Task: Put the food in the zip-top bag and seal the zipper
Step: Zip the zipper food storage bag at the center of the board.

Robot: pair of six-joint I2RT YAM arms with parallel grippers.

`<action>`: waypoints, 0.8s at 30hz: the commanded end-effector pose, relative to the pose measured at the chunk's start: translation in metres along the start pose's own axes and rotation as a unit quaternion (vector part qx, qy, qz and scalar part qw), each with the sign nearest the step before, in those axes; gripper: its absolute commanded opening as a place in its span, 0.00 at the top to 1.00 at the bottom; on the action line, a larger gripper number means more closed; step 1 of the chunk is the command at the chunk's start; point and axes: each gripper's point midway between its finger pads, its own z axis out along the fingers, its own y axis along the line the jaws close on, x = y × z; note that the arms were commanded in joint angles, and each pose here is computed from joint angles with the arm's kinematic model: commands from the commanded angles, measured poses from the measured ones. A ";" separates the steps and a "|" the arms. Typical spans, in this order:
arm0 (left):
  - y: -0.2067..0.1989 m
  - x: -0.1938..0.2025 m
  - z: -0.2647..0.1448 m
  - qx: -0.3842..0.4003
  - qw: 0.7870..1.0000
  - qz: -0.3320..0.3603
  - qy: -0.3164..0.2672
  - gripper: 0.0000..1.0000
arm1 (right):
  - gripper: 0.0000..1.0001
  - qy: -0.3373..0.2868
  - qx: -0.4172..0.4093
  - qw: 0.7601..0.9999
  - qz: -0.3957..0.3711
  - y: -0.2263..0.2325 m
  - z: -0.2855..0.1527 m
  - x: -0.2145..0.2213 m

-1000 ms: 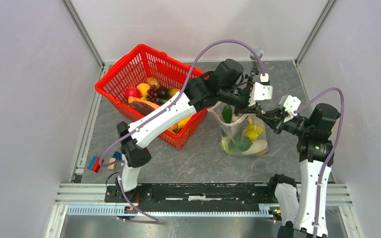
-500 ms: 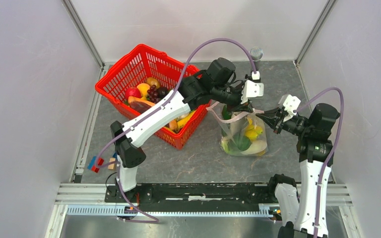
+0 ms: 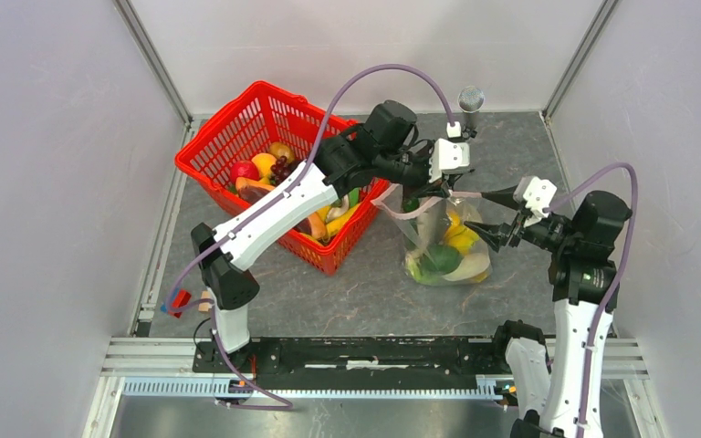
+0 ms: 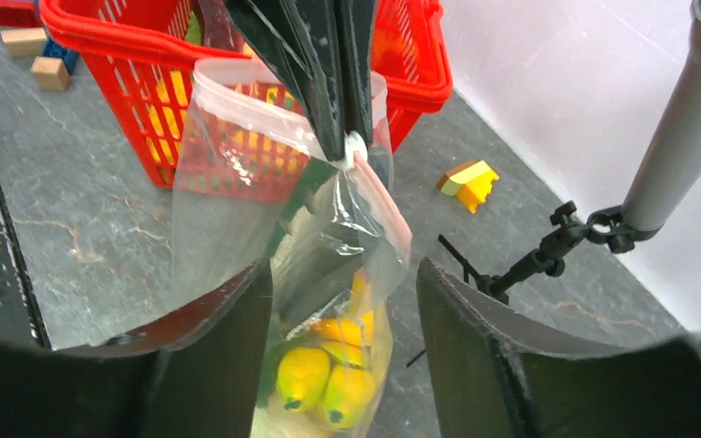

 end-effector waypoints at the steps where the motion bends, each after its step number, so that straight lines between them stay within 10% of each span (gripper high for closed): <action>1: -0.006 -0.032 -0.020 0.004 0.999 -0.001 -0.038 0.98 | 0.27 -0.020 -0.006 0.999 -0.048 0.007 -0.005 -0.030; 10: -0.042 -0.043 -0.014 0.055 0.997 0.016 -0.046 0.98 | 0.26 -0.031 -0.004 0.999 -0.027 0.001 -0.001 -0.027; 24: -0.045 -0.051 -0.016 0.056 0.997 0.024 -0.052 0.98 | 0.53 -0.046 -0.069 0.996 -0.017 0.023 0.001 -0.020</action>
